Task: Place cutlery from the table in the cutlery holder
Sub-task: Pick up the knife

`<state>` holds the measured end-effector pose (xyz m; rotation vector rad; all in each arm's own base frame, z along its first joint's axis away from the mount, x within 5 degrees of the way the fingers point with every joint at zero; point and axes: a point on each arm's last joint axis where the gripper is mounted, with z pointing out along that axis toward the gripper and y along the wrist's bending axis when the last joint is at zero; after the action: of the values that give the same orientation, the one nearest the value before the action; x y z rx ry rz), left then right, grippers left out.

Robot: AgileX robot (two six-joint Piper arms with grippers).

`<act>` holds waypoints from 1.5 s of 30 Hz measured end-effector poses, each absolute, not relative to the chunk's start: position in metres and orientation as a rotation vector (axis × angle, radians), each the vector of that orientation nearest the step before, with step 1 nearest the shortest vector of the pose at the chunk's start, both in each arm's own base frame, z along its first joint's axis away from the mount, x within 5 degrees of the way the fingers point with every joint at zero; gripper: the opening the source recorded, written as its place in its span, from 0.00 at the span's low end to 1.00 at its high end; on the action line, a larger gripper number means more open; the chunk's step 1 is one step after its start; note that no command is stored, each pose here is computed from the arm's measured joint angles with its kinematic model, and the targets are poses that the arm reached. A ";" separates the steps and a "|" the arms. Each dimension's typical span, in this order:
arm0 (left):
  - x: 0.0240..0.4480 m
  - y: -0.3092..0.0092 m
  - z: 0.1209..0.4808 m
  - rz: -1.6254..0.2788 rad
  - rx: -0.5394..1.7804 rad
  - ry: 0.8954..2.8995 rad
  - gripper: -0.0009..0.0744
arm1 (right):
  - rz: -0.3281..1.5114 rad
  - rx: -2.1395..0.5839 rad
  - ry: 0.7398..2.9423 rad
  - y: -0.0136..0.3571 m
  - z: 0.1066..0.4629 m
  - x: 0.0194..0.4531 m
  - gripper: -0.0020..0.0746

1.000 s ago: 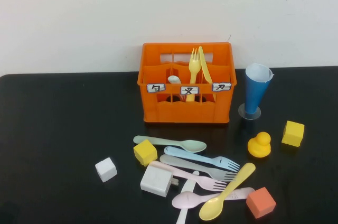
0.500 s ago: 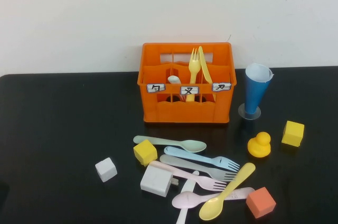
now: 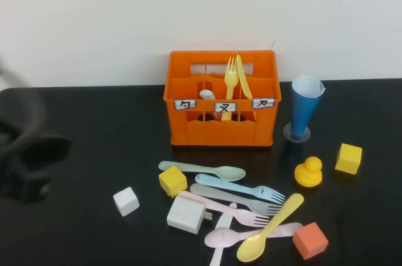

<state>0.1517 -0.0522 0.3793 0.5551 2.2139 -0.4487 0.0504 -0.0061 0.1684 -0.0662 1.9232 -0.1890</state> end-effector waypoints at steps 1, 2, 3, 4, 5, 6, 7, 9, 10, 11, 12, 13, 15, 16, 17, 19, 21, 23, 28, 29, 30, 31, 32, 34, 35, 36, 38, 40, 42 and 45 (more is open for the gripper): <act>0.160 -0.057 0.380 -0.459 0.608 2.247 0.01 | -0.189 -0.066 1.923 -0.006 0.168 0.050 0.02; 0.169 -0.063 0.380 -0.469 0.674 2.287 0.01 | -0.189 -0.066 1.923 -0.006 0.168 0.050 0.02; 0.180 -0.072 0.375 -0.484 0.752 2.335 0.01 | -0.189 -0.066 1.923 -0.006 0.168 0.050 0.02; 0.187 -0.078 0.373 -0.481 0.814 2.366 0.01 | -0.189 -0.066 1.923 -0.006 0.168 0.050 0.02; 0.194 -0.087 0.367 -0.484 0.884 2.404 0.01 | -0.189 -0.066 1.923 -0.006 0.168 0.050 0.02; 0.201 -0.097 0.359 -0.472 0.945 2.444 0.01 | -0.189 -0.066 1.923 -0.006 0.168 0.050 0.02; 0.208 -0.104 0.351 -0.450 0.992 2.485 0.01 | -0.189 -0.066 1.923 -0.006 0.168 0.050 0.02; 0.216 -0.123 0.333 -0.392 1.095 2.551 0.01 | -0.189 -0.066 1.923 -0.006 0.168 0.050 0.02; 0.218 -0.132 0.325 -0.357 1.142 2.574 0.01 | -0.189 -0.066 1.923 -0.006 0.168 0.050 0.02; 0.219 -0.139 0.319 -0.331 1.167 2.597 0.01 | -0.189 -0.066 1.923 -0.006 0.168 0.050 0.02; 0.221 -0.150 0.310 -0.293 1.217 2.618 0.01 | -0.189 -0.066 1.923 -0.006 0.168 0.050 0.02; 0.221 -0.155 0.305 -0.279 1.231 2.629 0.01 | -0.189 -0.066 1.923 -0.006 0.168 0.050 0.02; 0.220 -0.176 0.290 -0.241 1.319 2.640 0.01 | -0.189 -0.066 1.923 -0.006 0.168 0.050 0.02; 0.219 -0.184 0.284 -0.232 1.353 2.638 0.02 | -0.189 -0.066 1.923 -0.006 0.168 0.050 0.02; 0.216 -0.194 0.276 -0.224 1.402 2.633 0.04 | -0.189 -0.066 1.923 -0.006 0.168 0.050 0.02; 0.212 -0.212 0.261 -0.196 1.458 2.641 0.09 | -0.189 -0.066 1.923 -0.006 0.168 0.050 0.02; 0.209 -0.228 0.246 -0.164 1.433 2.677 0.18 | -0.189 -0.066 1.923 -0.006 0.168 0.050 0.02; 0.209 -0.239 0.232 -0.158 1.347 2.734 0.29 | -0.189 -0.066 1.923 -0.006 0.168 0.050 0.02; 0.217 -0.256 0.199 -0.143 1.156 2.839 0.46 | -0.189 -0.066 1.923 -0.006 0.168 0.050 0.02; 0.219 -0.258 0.193 -0.140 1.124 2.857 0.47 | -0.189 -0.066 1.923 -0.006 0.168 0.050 0.02; 0.220 -0.259 0.189 -0.138 1.095 2.872 0.48 | -0.189 -0.066 1.923 -0.006 0.168 0.050 0.02; 0.222 -0.260 0.185 -0.136 1.074 2.884 0.49 | -0.189 -0.066 1.923 -0.006 0.168 0.050 0.02; 0.223 -0.261 0.180 -0.134 1.053 2.896 0.49 | -0.189 -0.066 1.923 -0.006 0.168 0.050 0.02; 0.226 -0.263 0.172 -0.130 1.026 2.907 0.49 | -0.189 -0.066 1.923 -0.006 0.168 0.050 0.02; 0.227 -0.265 0.167 -0.128 1.016 2.912 0.49 | -0.189 -0.066 1.923 -0.006 0.168 0.050 0.02; 0.228 -0.266 0.163 -0.127 1.007 2.916 0.49 | -0.189 -0.066 1.923 -0.006 0.168 0.050 0.02; 0.231 -0.268 0.153 -0.124 0.979 2.930 0.49 | -0.189 -0.066 1.923 -0.006 0.168 0.050 0.02; 0.233 -0.270 0.146 -0.111 0.956 2.931 0.49 | -0.189 -0.066 1.923 -0.006 0.168 0.050 0.02; 0.237 -0.270 0.140 -0.077 0.928 2.926 0.49 | -0.189 -0.066 1.923 -0.006 0.168 0.050 0.02; 0.240 -0.269 0.136 -0.025 0.900 2.914 0.49 | -0.189 -0.066 1.923 -0.006 0.168 0.050 0.02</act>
<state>0.2405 -0.2688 0.1356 0.8996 2.9136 -0.0252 0.0504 -0.0061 0.1684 -0.0662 1.9232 -0.1890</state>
